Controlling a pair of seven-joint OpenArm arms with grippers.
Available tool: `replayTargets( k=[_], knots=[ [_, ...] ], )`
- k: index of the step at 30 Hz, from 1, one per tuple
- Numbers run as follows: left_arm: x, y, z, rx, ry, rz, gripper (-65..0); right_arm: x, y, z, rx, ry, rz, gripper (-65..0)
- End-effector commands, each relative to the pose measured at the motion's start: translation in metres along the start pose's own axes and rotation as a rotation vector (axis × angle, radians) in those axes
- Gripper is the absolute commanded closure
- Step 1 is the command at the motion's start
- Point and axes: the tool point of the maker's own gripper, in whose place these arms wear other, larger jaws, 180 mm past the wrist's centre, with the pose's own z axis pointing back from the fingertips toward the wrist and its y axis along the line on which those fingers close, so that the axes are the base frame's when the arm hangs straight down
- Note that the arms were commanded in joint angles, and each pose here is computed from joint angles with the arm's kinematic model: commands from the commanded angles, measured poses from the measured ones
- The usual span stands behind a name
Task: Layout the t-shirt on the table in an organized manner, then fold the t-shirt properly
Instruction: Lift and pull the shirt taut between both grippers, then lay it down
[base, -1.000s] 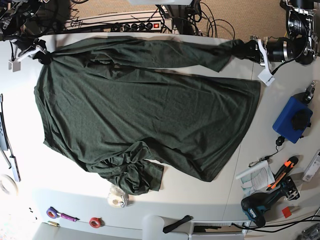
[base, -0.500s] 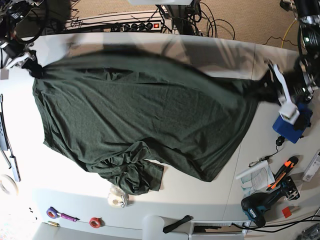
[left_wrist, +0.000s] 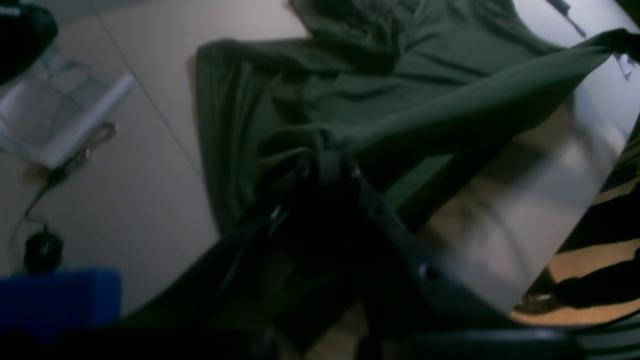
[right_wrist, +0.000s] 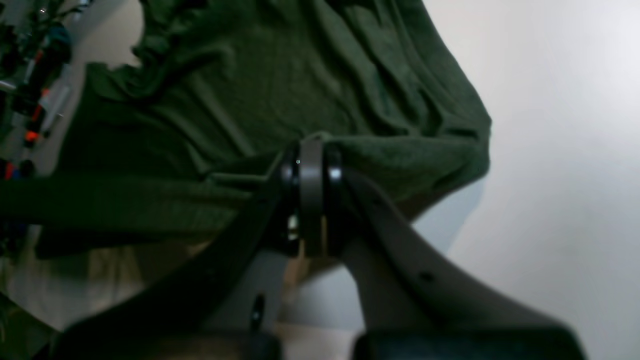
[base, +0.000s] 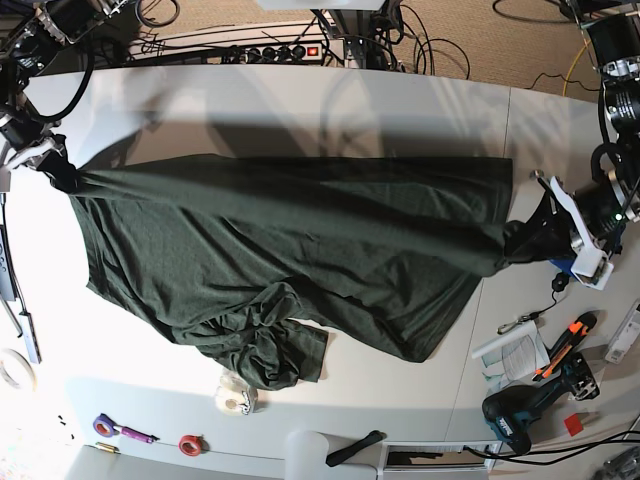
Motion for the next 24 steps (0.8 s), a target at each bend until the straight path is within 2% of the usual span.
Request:
replayTargets(
  k=[1,7,14,20,24],
  knots=[
    [0.007,0.002,0.005,0.009,-0.021,-0.022,0.0,0.018,0.0,0.006,-0.009,-0.04,0.037,0.0],
    [-0.036,0.009,0.007,0.044,0.087,0.04,0.0,0.012,-0.008,0.006,-0.05,-0.006,0.045,0.0],
    [-0.055,0.029,0.006,0.082,0.082,0.129,0.0,0.011,-0.008,0.005,-0.052,-0.004,0.044,0.0],
    [-0.057,0.042,0.005,0.129,0.06,0.131,0.0,-0.019,-0.025,-0.003,-0.165,0.126,0.068,0.0],
    [-0.067,0.047,0.005,0.162,0.116,0.1,0.0,-0.027,-0.019,-0.017,-0.164,0.169,0.105,0.0]
  ],
)
